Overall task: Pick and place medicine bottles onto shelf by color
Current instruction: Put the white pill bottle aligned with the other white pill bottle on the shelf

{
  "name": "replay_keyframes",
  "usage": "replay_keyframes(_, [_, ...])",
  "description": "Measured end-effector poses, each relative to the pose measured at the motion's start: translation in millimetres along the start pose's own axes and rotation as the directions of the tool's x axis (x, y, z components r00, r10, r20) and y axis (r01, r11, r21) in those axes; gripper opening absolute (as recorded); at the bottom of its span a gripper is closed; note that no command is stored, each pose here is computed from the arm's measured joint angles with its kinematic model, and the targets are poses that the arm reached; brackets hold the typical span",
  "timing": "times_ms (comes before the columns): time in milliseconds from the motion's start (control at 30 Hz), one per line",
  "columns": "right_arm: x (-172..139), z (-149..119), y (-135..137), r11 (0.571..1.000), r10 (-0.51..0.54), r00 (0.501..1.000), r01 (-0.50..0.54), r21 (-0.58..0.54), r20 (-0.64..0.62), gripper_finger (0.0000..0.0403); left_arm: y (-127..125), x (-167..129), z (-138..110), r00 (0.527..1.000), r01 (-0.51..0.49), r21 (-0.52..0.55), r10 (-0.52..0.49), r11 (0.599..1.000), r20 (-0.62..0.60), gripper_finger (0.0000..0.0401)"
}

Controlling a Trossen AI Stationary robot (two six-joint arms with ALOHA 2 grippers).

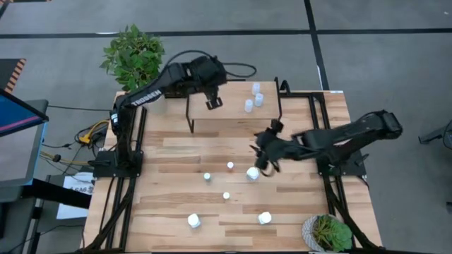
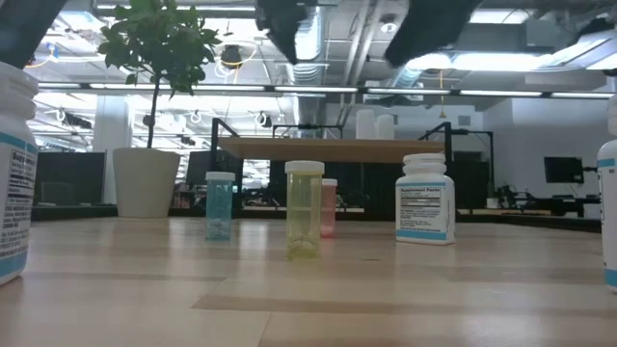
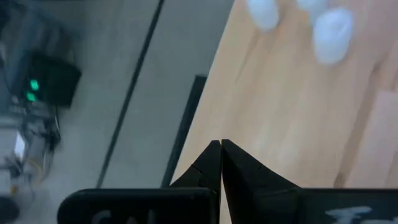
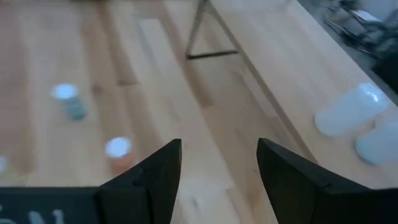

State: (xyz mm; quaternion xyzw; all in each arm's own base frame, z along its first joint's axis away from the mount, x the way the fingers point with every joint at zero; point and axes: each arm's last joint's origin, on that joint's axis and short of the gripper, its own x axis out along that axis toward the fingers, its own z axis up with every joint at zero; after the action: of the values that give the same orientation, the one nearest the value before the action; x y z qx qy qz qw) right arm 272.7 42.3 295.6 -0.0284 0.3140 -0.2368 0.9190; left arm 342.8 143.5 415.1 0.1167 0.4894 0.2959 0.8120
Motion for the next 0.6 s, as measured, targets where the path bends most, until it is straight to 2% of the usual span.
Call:
replay_keyframes(100, [25.3,2.1,3.2,0.998,-0.063,0.998,0.062,0.026,0.011,0.0223,14.1,1.1,-11.5,0.996,-0.007,-0.039,0.004,0.999,-0.087,0.0000])
replay_keyframes(200, [48.5,2.7,8.7,0.981,-0.193,0.980,0.191,0.040,0.051,0.0205,22.5,2.9,-21.2,0.987,-0.013,-0.090,-0.002,0.996,-0.160,0.0000])
replay_keyframes(300, [69.6,1.3,13.6,0.929,-0.369,0.924,0.363,0.076,0.098,0.0180,25.9,2.8,-28.0,0.978,-0.002,-0.112,-0.022,0.994,-0.210,0.0000])
replay_keyframes(367, [82.2,1.7,16.2,0.891,-0.453,0.882,0.442,0.102,0.128,0.0161,26.1,2.8,-28.4,0.977,0.003,-0.106,-0.026,0.994,-0.212,0.0000])
replay_keyframes(533, [113.2,7.8,21.6,0.871,-0.491,0.848,0.477,0.118,0.198,0.0104,26.1,2.9,-27.8,0.978,0.012,-0.063,-0.025,0.998,-0.206,0.0000])
replay_keyframes(600, [124.0,7.3,20.1,0.865,-0.502,0.843,0.495,0.086,0.195,0.0081,26.1,2.9,-27.7,0.978,0.014,-0.050,-0.024,0.999,-0.205,0.0000])
